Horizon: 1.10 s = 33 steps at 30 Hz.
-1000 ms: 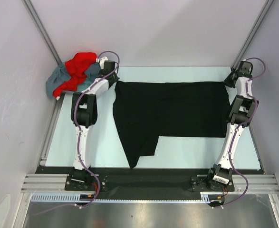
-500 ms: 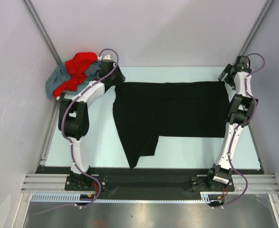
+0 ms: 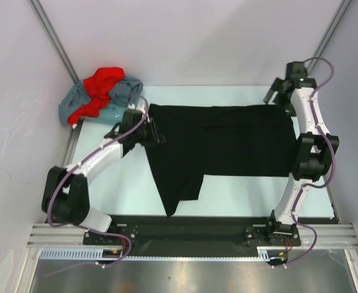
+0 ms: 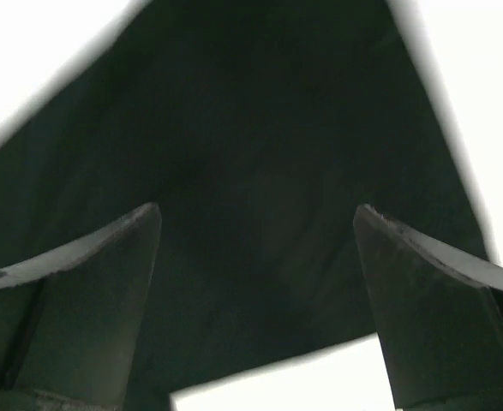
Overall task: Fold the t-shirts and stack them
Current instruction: Fold the tshirt
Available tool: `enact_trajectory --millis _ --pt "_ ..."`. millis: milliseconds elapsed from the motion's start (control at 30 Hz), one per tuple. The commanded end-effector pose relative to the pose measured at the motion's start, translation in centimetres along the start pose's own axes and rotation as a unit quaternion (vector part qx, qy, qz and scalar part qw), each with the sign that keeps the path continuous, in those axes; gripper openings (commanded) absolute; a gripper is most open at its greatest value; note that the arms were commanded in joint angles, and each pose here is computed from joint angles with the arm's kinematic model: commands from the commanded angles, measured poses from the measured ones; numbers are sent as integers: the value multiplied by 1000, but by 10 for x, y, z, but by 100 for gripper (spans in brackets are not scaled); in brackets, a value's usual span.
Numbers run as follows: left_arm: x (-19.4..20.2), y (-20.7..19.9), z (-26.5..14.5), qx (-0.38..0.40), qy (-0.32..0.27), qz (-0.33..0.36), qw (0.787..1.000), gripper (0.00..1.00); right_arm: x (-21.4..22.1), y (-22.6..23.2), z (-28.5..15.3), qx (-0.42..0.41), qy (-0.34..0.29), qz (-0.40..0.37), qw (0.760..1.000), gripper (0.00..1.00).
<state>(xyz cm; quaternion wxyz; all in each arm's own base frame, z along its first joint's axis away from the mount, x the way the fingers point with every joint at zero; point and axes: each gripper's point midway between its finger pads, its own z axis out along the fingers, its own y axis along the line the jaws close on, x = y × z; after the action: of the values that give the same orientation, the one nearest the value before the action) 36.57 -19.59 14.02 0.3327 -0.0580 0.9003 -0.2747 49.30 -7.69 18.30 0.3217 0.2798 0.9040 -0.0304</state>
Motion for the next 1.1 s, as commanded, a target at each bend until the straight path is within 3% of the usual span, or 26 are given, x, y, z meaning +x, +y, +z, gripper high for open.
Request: enact_trajectory --millis 0,200,333,433,500,633,867,1067 --pt "63 14 -30 -10 63 -26 998 36 78 47 -36 -61 86 -48 993 100" --pt "132 48 -56 -57 111 -86 988 37 178 91 -90 -163 174 -120 964 100" --pt "167 37 -63 -48 154 -131 978 36 223 100 -109 -209 194 -160 945 100" --pt "208 21 -69 -54 202 -214 954 37 253 92 -123 -238 227 -165 930 99" --pt "225 23 -66 -55 189 -232 953 38 268 88 -139 -276 230 -164 919 98" --pt "249 25 -69 -71 180 -288 938 42 283 74 -160 -305 221 -162 912 98" --pt "273 32 -81 -141 210 -302 919 53 292 56 -176 -316 203 -152 914 98" --pt "293 49 -93 -245 244 -304 888 51 295 51 -178 -314 206 -152 914 98"
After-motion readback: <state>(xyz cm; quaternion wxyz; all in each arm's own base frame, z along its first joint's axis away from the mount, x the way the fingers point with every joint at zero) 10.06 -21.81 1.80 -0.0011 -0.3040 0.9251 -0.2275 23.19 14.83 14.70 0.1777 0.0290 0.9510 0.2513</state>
